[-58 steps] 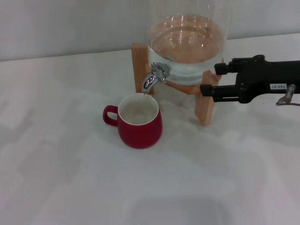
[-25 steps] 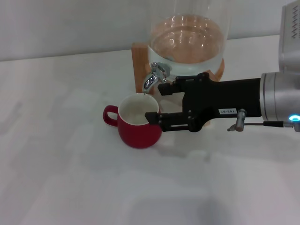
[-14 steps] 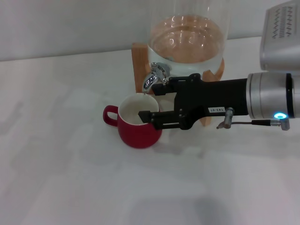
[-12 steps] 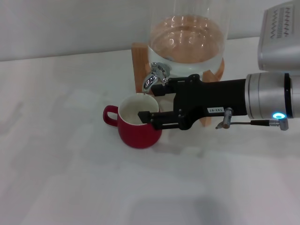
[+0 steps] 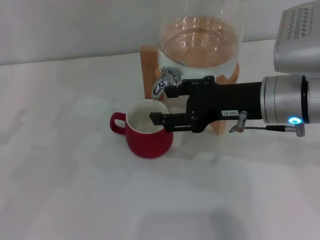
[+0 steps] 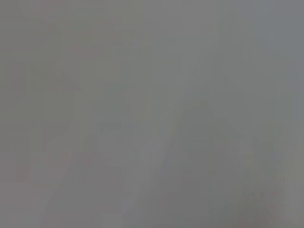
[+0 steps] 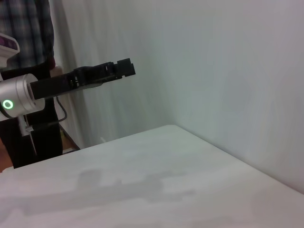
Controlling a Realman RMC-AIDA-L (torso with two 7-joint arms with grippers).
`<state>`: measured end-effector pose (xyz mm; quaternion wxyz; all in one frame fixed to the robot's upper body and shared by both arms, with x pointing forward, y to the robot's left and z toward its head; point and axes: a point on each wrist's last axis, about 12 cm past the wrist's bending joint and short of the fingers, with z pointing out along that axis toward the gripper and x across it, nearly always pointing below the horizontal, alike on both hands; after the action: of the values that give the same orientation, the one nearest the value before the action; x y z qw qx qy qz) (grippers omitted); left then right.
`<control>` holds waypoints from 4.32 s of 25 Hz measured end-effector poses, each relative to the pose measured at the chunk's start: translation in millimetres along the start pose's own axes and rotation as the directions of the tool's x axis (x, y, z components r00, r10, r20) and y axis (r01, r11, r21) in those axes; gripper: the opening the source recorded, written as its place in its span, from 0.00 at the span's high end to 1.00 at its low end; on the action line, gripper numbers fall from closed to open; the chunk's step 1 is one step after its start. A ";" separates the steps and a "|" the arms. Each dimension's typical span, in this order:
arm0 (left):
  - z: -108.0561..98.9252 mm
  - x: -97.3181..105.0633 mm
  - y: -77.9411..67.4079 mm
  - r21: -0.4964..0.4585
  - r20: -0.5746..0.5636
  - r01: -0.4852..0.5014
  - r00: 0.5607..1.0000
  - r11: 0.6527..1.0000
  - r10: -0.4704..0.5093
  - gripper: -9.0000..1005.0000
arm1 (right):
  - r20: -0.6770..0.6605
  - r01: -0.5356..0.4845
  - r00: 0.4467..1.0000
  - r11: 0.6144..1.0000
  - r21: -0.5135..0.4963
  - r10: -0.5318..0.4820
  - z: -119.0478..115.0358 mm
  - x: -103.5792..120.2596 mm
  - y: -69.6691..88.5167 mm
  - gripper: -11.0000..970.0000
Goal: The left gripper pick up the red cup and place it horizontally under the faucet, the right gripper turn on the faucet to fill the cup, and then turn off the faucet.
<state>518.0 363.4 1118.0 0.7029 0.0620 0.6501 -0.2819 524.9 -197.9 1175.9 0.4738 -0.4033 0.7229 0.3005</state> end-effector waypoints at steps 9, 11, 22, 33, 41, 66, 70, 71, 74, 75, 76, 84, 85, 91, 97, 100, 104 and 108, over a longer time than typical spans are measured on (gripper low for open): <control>2.4 -1.0 -0.5 0.006 0.003 -0.002 1.000 1.000 0.002 0.11 | 0.007 -0.004 1.000 1.000 0.022 0.004 1.0 1.4 -3.2 0.25; 2.4 -1.1 -0.5 0.005 0.003 -0.002 1.000 1.000 0.002 0.11 | 0.009 -0.005 1.000 1.000 0.028 0.004 1.2 1.4 -3.8 0.25; 2.0 -1.1 -0.3 0.004 0.003 -0.002 1.000 1.000 0.002 0.11 | 0.011 -0.007 1.000 0.999 0.046 0.007 -1.7 1.6 -8.3 0.25; 1.2 0.1 -1.0 0.006 -0.001 0.002 1.000 1.000 -0.002 0.11 | 0.012 -0.012 1.000 0.998 0.064 0.012 -7.9 3.7 -12.4 0.25; 0.6 0.4 -1.0 0.006 -0.002 0.007 1.000 1.000 -0.006 0.11 | 0.017 -0.021 1.000 0.996 0.086 0.020 -12.9 4.7 -16.7 0.25; 0.2 -0.5 -0.4 0.003 0.001 0.009 1.000 1.000 -0.009 0.11 | 0.042 -0.077 0.996 0.991 0.113 0.072 -65.3 7.3 -34.6 0.25; 0.2 -0.6 -0.3 0.003 0.002 0.009 1.000 1.000 -0.009 0.11 | 0.065 -0.110 0.993 0.977 0.183 0.100 -89.7 12.9 -46.4 0.25; 0.2 -0.6 -0.4 0.003 0.001 0.010 1.000 1.000 -0.010 0.11 | 0.073 -0.122 0.991 0.971 0.205 0.109 -96.7 15.2 -50.4 0.25; -0.3 -0.6 -0.3 0.003 0.001 0.015 1.000 1.000 -0.015 0.11 | 0.111 -0.165 0.984 0.950 0.265 0.140 -117.5 24.4 -62.7 0.25; -0.6 -0.6 -0.1 0.002 0.001 0.016 1.000 1.000 -0.016 0.11 | 0.127 -0.177 0.981 0.943 0.283 0.146 -124.0 27.7 -66.3 0.25; -0.9 -0.5 0.0 0.002 0.000 0.020 1.000 1.000 -0.020 0.11 | 0.149 -0.190 0.977 0.934 0.302 0.150 -131.4 31.1 -69.9 0.25; -6.4 2.8 0.9 -0.009 -0.014 0.029 0.999 1.000 -0.029 0.11 | 0.274 -0.227 0.955 0.873 0.431 0.113 -173.9 54.1 -87.0 0.25; -7.2 3.3 0.9 -0.010 -0.018 0.028 0.999 1.000 -0.028 0.11 | 0.287 -0.236 0.952 0.863 0.448 0.111 -178.3 57.2 -89.2 0.25; -10.9 7.1 -0.3 -0.004 -0.045 0.020 0.999 1.000 -0.020 0.11 | 0.380 -0.344 0.914 0.775 0.530 0.145 -200.3 81.7 -103.0 0.25; -13.6 11.9 -1.0 -0.004 -0.070 0.021 0.997 1.000 -0.021 0.11 | 0.393 -0.390 0.904 0.701 0.597 0.169 -205.5 100.4 -111.9 0.25; -16.5 14.4 -1.3 -0.010 -0.077 0.029 0.997 1.000 -0.030 0.11 | 0.387 -0.385 0.908 0.683 0.621 0.160 -208.0 102.8 -113.4 0.25; -19.3 18.9 -2.0 -0.012 -0.097 0.038 0.995 0.999 -0.039 0.11 | 0.418 -0.401 0.898 0.651 0.644 0.140 -219.2 104.1 -113.9 0.25; -22.7 23.9 -2.1 -0.020 -0.108 0.052 0.993 0.998 -0.054 0.11 | 0.445 -0.421 0.886 0.627 0.655 0.130 -227.6 106.7 -111.8 0.25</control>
<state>497.0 364.4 1092.5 0.6595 0.0540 0.6909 -0.2913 497.1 -470.9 1155.4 0.6649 0.0012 0.7371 0.1211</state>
